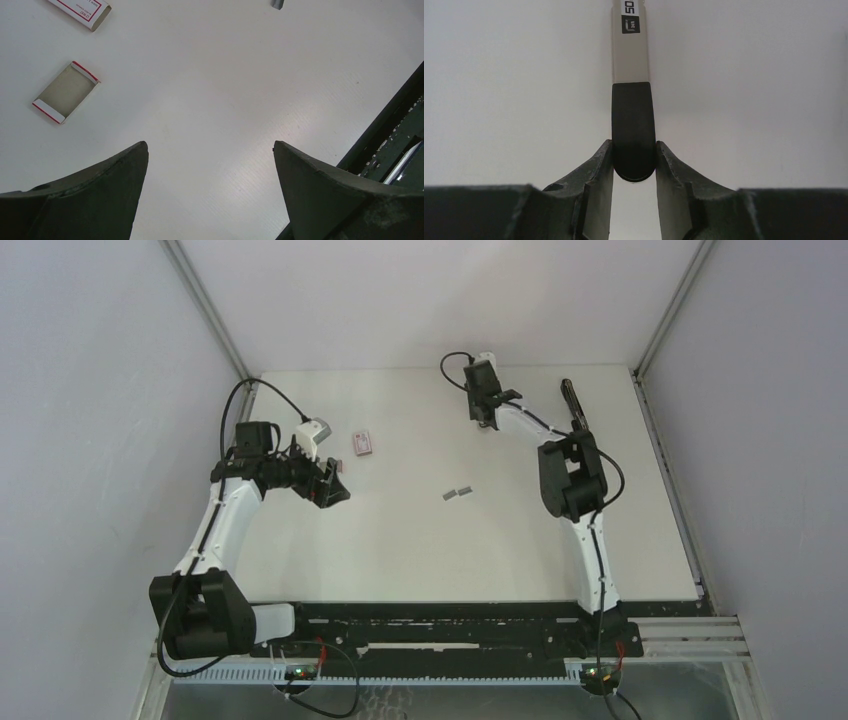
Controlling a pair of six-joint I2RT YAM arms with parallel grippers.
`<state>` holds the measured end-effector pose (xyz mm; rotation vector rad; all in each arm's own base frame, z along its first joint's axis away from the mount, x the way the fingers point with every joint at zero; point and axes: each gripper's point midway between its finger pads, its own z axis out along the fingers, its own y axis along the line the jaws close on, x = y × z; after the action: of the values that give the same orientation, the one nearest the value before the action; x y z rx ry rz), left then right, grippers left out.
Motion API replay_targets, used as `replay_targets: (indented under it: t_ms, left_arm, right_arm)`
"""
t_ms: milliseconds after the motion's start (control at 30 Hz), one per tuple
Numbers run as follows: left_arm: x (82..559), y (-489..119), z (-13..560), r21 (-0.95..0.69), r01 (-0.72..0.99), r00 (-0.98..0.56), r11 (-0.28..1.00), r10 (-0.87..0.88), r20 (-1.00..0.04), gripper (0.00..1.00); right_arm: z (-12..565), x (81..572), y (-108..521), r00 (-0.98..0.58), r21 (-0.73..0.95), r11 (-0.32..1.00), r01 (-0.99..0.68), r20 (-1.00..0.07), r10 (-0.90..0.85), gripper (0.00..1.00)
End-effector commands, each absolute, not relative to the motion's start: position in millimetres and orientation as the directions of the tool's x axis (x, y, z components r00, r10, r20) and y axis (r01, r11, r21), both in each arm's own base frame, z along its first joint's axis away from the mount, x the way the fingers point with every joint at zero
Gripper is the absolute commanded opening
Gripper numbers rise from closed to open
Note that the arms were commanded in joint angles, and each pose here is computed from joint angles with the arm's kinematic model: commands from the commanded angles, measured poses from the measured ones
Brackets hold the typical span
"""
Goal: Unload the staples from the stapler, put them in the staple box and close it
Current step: Move the stapler to the center of the board.
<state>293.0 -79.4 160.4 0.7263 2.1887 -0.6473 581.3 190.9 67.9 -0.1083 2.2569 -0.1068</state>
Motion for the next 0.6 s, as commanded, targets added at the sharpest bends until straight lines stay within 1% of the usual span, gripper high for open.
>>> replay_targets:
  t_ms: [0,333,367,500,567]
  left_arm:
    - [287,-81,163,-0.213,0.687,-0.547,0.695,0.302,-0.781,1.00]
    - [285,-83,167,-0.209,0.696,-0.534,0.687,0.301,-0.790,1.00]
    - [284,-84,168,-0.208,0.698,-0.531,0.685,0.300,-0.792,1.00]
    - [284,-85,172,-0.205,0.704,-0.520,0.680,0.297,-0.801,1.00]
    - [285,-86,174,-0.204,0.707,-0.516,0.677,0.295,-0.804,1.00]
  right_arm:
    - [145,570,193,-0.502,-0.084,0.992,-0.090,-0.857,-0.118,0.20]
    - [131,485,183,-0.555,-0.006,0.969,-0.247,-0.819,-0.146,0.18]
    - [123,474,179,-0.574,-0.002,0.965,-0.262,-0.804,-0.157,0.17]
    - [122,443,178,-0.590,0.019,0.942,-0.335,-0.784,-0.194,0.16]
    - [110,425,174,-0.611,0.017,0.931,-0.365,-0.759,-0.226,0.16]
